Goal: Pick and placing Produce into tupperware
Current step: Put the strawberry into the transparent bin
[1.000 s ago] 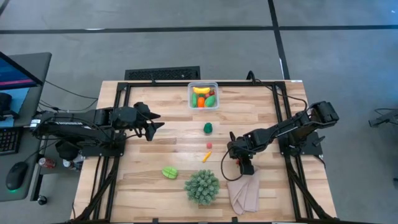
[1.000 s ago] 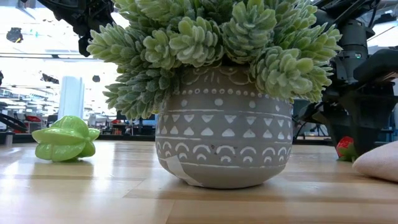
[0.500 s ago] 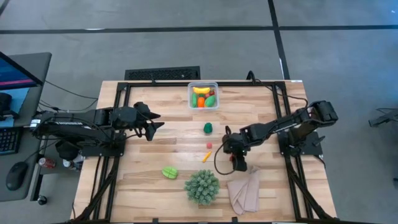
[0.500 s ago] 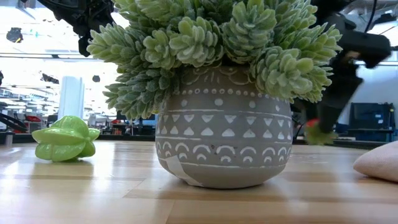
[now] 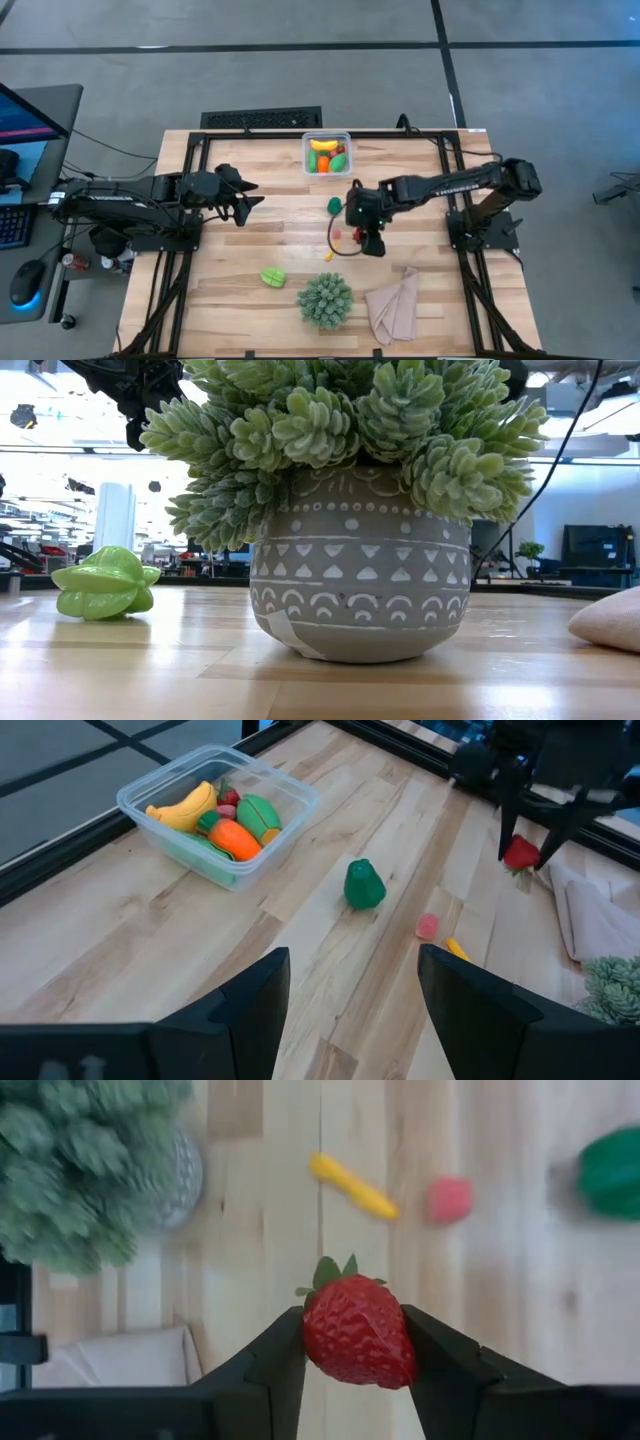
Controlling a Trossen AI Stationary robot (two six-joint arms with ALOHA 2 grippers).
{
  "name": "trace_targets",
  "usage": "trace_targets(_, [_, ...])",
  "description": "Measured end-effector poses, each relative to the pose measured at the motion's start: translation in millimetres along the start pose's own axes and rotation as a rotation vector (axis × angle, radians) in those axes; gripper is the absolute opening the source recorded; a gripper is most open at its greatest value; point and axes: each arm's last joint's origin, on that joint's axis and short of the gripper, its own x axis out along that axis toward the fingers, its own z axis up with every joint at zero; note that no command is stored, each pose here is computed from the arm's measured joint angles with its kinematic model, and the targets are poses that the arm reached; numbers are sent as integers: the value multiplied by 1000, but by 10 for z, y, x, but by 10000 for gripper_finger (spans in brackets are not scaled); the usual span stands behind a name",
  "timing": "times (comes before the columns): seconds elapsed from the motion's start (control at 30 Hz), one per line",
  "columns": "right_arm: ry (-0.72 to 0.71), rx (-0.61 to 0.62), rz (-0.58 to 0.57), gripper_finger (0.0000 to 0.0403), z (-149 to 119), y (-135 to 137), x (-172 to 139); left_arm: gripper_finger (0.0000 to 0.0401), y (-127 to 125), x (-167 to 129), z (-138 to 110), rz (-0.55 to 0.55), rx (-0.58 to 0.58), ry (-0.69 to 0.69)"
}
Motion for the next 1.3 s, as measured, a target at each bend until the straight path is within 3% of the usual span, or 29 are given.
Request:
trace_targets(0.33, [-109, -30, -53, 155, 329, -233, -537, 213, -1, 0, 0, -1, 0, 0])
trace_targets(0.57, [-256, -37, -114, 138, 526, -466, -934, 213, -1, 0, 0, -1, -1, 0])
trace_targets(0.73, [-384, -38, -168, 148, 640, -639, -1194, 213, -1, 0, 0, -1, -6, 0])
trace_targets(1.13, [-586, 45, -325, 137, 622, -1239, -1592, 213, -52, -14, -23, -26, 9, 6])
trace_targets(1.3, [-662, 73, -376, 153, 599, -1415, -1716, 213, -68, -20, -30, -21, 11, 1])
